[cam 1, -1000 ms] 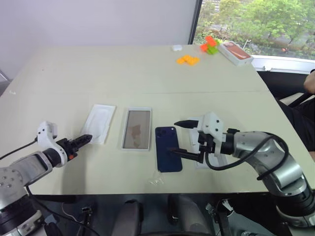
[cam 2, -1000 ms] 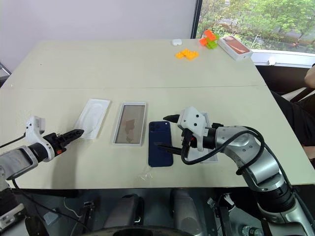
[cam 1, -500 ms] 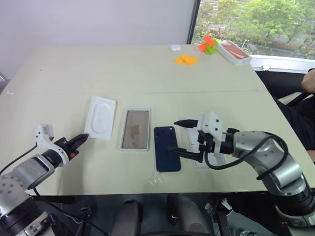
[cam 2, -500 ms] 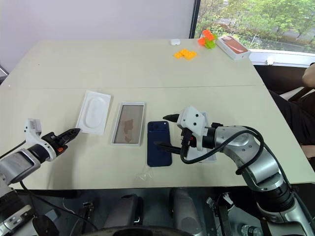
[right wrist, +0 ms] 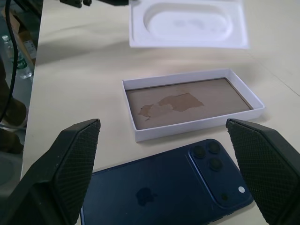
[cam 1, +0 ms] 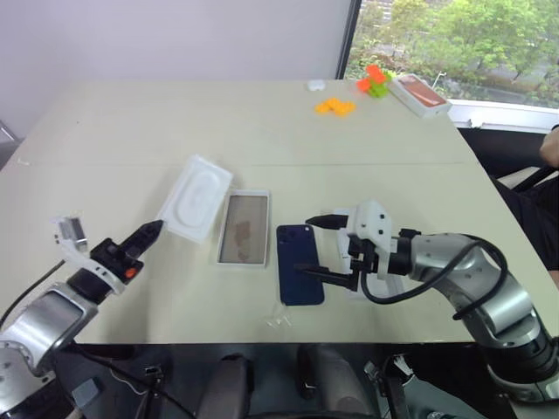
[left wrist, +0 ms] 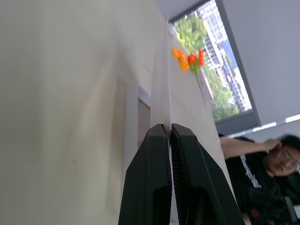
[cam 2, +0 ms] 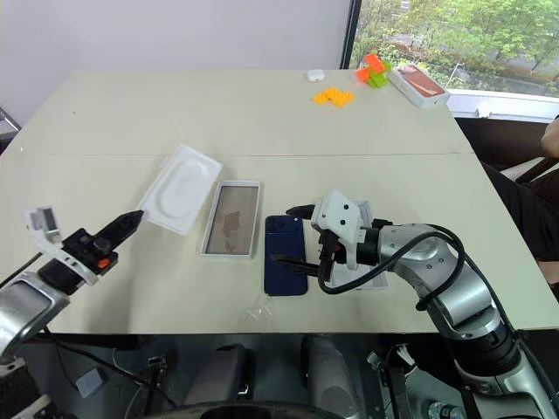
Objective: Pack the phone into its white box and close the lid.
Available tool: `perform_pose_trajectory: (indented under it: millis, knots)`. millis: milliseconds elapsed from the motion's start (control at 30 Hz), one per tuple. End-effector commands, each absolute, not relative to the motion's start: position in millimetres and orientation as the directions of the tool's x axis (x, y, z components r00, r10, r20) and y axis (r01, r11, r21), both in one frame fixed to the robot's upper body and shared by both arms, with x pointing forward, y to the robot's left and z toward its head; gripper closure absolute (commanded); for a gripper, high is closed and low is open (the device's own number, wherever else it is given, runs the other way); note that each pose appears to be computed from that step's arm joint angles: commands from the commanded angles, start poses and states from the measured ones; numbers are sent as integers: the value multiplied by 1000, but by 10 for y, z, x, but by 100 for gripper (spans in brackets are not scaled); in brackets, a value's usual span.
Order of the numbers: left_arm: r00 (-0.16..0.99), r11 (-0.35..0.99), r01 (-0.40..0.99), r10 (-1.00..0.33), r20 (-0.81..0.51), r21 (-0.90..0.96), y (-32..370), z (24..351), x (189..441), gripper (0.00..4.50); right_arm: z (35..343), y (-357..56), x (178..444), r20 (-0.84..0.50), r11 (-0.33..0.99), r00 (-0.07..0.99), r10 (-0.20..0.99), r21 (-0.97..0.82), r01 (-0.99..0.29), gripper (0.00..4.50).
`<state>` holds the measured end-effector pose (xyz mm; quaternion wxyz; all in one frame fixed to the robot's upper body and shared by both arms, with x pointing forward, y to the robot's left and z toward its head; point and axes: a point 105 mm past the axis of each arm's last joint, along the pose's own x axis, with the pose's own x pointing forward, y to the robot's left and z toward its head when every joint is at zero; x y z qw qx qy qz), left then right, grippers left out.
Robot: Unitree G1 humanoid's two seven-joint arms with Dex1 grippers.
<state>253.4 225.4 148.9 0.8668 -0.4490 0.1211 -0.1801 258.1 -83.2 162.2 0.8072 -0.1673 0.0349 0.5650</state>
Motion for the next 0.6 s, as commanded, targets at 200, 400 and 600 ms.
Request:
perform_pose_trajectory:
  millis: [200,400,600]
  knots:
    - [878,412,247,-478,23,-877,1862,1663,2484,431,1687,-814,2568,-226,289,350,909,-264,-920,0]
    - [924,386,207,-378,50,-899,1665,1649,2473,431,1678,-815,2570,-224,291,352,909,-265,-919,0]
    - [952,378,125,-307,3,-917,1653,1513,2515,431,1673,-811,2576,-224,287,349,910,-267,-920,0]
